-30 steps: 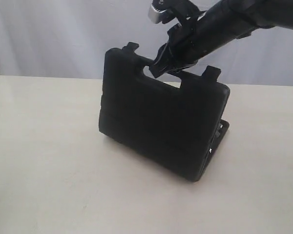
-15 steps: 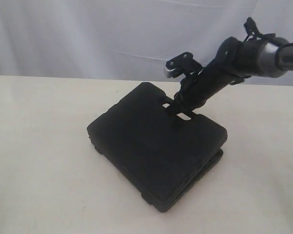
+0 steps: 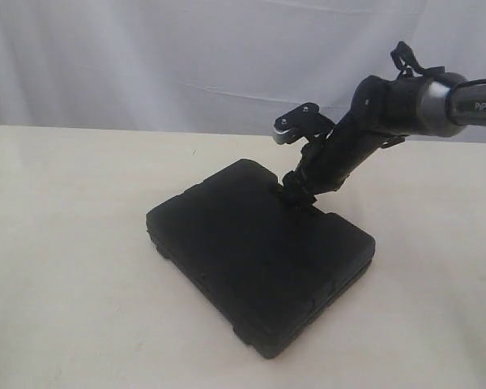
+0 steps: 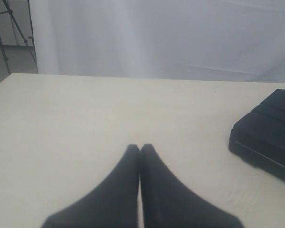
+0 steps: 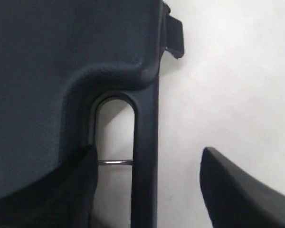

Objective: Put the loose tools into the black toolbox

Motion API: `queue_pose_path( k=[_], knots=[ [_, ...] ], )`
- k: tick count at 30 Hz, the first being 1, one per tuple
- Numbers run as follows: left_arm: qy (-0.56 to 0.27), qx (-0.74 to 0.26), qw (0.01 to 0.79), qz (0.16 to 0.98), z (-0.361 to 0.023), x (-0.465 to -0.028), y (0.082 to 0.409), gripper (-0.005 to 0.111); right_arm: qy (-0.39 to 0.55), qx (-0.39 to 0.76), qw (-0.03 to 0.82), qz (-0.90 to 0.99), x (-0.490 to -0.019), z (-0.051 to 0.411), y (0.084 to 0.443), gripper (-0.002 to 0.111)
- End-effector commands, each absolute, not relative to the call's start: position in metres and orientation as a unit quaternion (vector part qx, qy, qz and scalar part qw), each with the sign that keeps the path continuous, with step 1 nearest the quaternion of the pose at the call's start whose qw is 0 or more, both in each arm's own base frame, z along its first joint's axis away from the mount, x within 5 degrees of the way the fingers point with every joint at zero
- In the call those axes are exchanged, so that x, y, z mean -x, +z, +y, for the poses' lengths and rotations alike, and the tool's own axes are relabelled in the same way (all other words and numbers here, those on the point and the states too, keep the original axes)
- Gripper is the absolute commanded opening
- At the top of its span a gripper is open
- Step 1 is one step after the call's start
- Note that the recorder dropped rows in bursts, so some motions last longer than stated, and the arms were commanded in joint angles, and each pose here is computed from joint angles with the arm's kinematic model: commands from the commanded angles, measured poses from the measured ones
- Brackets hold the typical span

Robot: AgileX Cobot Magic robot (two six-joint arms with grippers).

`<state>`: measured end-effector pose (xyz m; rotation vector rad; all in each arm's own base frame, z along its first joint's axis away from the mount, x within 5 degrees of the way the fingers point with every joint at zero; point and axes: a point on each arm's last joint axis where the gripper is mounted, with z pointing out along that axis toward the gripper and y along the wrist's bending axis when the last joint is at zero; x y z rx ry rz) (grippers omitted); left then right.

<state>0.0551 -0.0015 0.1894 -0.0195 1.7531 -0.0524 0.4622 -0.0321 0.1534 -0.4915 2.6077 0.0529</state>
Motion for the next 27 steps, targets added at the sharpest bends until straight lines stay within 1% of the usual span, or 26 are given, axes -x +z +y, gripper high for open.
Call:
queue_pose_path(
  k=[1,5,7,11,14,15,21,23,27],
  knots=[
    [-0.025,0.009,0.640,0.768,-0.002,-0.055,0.189,0.000,0.019,0.174,0.241,0.955,-0.460,-0.032,0.161,0.060],
    [-0.025,0.009,0.640,0.768,-0.002,-0.055,0.189,0.000,0.025,0.166,0.243,0.955,-0.461,-0.032,0.174,0.060],
    [-0.025,0.009,0.640,0.768,-0.002,-0.055,0.189,0.000,0.033,0.148,0.252,0.956,-0.463,-0.031,0.194,0.060],
    [-0.025,0.009,0.640,0.768,-0.002,-0.055,0.189,0.000,0.050,0.137,0.241,0.960,-0.458,-0.028,0.221,0.060],
    [-0.026,0.010,0.640,0.768,-0.002,-0.055,0.189,0.000,0.067,0.129,0.222,0.964,-0.443,-0.025,0.251,0.060],
    [-0.026,0.010,0.640,0.768,-0.002,-0.055,0.189,0.000,0.068,0.131,0.225,0.963,-0.436,-0.024,0.265,0.060],
    [-0.026,0.010,0.640,0.768,-0.002,-0.055,0.189,0.000,0.070,0.115,0.258,0.957,-0.408,-0.020,0.320,0.060],
    [-0.026,0.010,0.640,0.768,-0.002,-0.055,0.189,0.000,0.072,0.109,0.265,0.955,-0.399,-0.019,0.335,0.060],
    [-0.026,0.010,0.640,0.768,-0.002,-0.055,0.189,0.000,0.074,0.103,0.272,0.954,-0.386,-0.017,0.352,0.060]
  ],
)
